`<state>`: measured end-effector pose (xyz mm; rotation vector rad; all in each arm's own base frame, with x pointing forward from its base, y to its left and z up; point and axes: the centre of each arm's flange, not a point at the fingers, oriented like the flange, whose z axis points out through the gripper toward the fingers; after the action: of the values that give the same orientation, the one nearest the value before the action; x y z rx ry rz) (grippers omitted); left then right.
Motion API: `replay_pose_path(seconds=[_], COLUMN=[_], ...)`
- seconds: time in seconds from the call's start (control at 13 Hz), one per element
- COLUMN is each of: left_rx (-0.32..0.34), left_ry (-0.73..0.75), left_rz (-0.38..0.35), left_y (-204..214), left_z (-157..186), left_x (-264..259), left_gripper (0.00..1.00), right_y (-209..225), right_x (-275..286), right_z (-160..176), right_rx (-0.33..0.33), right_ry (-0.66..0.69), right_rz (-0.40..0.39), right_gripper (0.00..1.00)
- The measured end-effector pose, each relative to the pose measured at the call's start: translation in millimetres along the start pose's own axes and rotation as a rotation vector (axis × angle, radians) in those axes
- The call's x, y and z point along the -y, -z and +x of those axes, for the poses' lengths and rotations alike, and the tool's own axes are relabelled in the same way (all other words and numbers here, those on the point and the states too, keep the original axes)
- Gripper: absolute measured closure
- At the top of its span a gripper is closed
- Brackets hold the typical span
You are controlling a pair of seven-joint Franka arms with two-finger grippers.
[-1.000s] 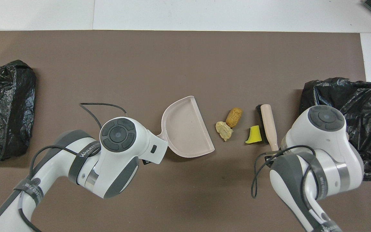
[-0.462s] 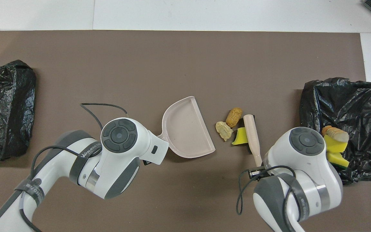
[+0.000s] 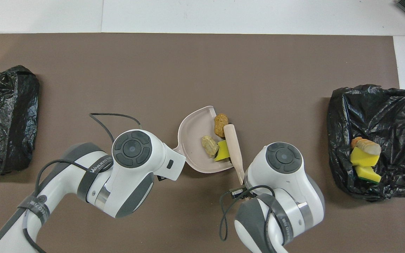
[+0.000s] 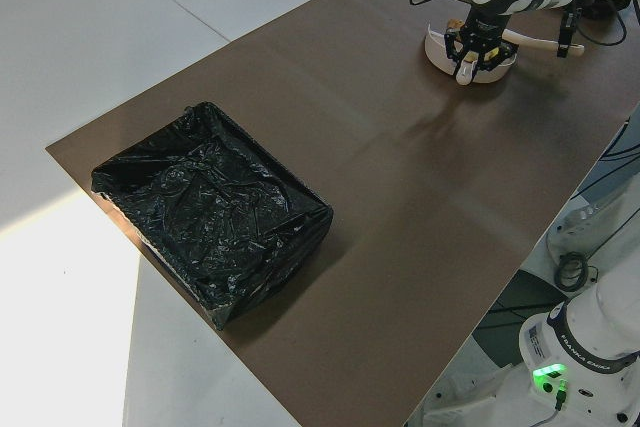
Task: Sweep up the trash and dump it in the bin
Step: 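Brush the bread and sponge into the dustpan with the right gripper, then carry the dustpan to the black bag with the left gripper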
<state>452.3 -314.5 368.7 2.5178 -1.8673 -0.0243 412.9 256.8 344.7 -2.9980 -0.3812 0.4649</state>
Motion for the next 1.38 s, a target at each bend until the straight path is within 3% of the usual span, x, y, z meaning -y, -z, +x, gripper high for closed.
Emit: replay_pose_path(seconds=[0.23,0.38,0.54,0.69,1.0,1.38], left_rx=[-0.004,-0.024,-0.050,-0.073,-0.187,-0.266], left_ry=[-0.014,-0.034,-0.068,-0.078,-0.100,-0.108], left_rz=[0.005,0.023,0.048,0.065,0.010,-0.024], left_y=[0,-2,-5,-9,-14,16], left_z=[0,-2,-11,-24,-47,-93], left_x=[1,5,17,38,68,122], left_gripper=[0.67,0.67,0.67,0.67,0.67,0.67], right_y=[6,15,40,74,111,96], right_x=[33,35,26,0,-18,27], right_z=[-1,-4,-12,-24,-51,-97], right_rx=[-0.012,0.015,0.046,0.030,-0.048,-0.054], right_ry=[0.057,0.066,0.056,0.021,-0.008,-0.082], right_rz=[0.005,0.002,0.002,0.014,0.017,-0.029], right_gripper=[0.74,0.74,0.74,0.74,0.74,0.74])
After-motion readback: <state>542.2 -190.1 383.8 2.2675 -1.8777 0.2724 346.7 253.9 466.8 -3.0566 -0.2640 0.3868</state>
